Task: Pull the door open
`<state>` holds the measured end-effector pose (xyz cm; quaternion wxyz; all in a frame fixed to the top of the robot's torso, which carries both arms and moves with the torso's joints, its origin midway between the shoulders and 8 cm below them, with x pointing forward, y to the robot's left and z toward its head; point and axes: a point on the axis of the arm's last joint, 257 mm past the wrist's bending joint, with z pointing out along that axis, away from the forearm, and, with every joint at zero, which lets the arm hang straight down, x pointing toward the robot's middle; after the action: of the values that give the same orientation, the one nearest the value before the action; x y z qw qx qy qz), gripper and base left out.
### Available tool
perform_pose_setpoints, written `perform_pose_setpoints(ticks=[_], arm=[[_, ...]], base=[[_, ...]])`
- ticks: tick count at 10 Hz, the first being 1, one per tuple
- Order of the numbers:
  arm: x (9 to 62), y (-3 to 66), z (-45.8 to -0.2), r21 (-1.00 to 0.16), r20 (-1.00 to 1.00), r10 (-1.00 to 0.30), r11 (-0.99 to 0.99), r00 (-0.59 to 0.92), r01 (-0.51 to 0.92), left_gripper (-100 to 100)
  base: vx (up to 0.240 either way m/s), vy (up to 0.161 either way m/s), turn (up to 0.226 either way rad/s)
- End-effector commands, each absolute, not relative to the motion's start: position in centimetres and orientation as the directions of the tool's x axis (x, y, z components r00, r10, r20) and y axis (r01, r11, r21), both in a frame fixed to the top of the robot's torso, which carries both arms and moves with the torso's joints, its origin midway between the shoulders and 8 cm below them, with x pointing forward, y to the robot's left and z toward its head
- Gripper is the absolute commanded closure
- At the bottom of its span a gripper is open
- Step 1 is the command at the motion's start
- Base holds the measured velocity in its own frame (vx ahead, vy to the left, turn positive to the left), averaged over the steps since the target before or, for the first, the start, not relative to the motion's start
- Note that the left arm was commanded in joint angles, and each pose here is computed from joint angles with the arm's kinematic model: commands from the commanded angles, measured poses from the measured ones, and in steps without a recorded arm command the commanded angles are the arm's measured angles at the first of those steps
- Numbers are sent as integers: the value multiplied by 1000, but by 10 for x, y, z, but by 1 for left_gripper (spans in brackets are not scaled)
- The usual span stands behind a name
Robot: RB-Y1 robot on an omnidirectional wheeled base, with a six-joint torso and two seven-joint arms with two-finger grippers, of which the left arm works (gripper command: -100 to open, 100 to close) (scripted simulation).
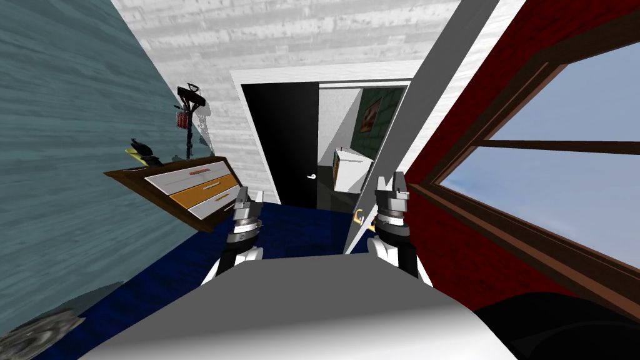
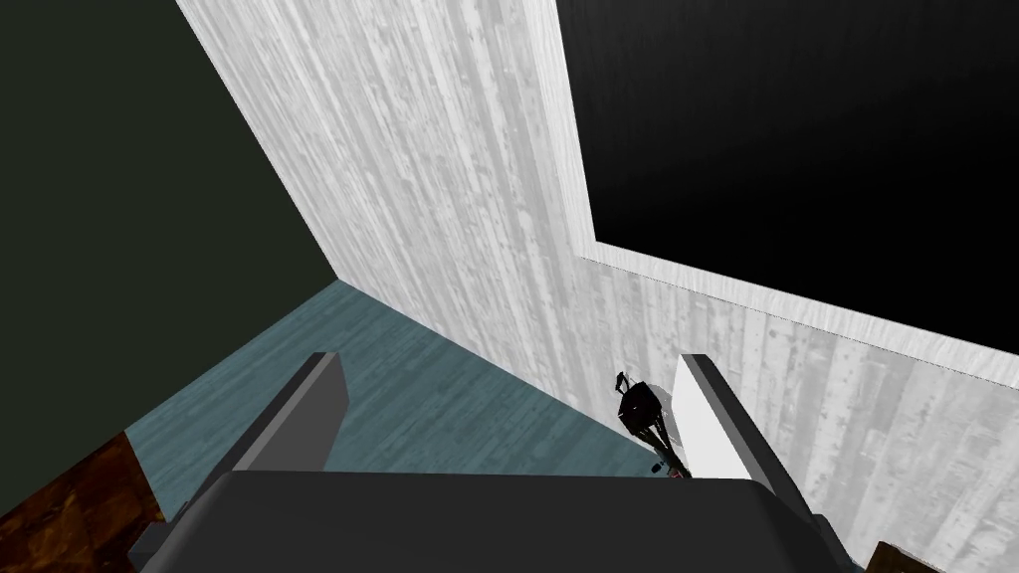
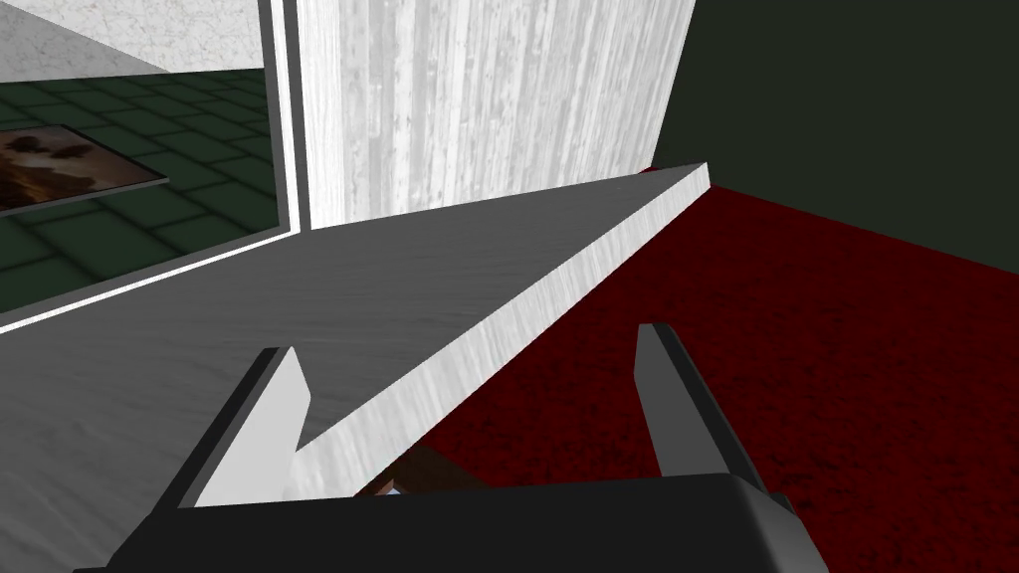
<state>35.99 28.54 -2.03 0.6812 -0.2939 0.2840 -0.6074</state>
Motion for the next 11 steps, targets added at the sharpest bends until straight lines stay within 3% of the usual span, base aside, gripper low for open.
perform_pose_setpoints(ticks=[1,11], arm=[[366,286,-32,-760,-34,-994,92,101,644,-100],[404,293,-112,-849,-55,-993,102,105,519,-100]], base=[[98,18,-53],[97,28,-61]])
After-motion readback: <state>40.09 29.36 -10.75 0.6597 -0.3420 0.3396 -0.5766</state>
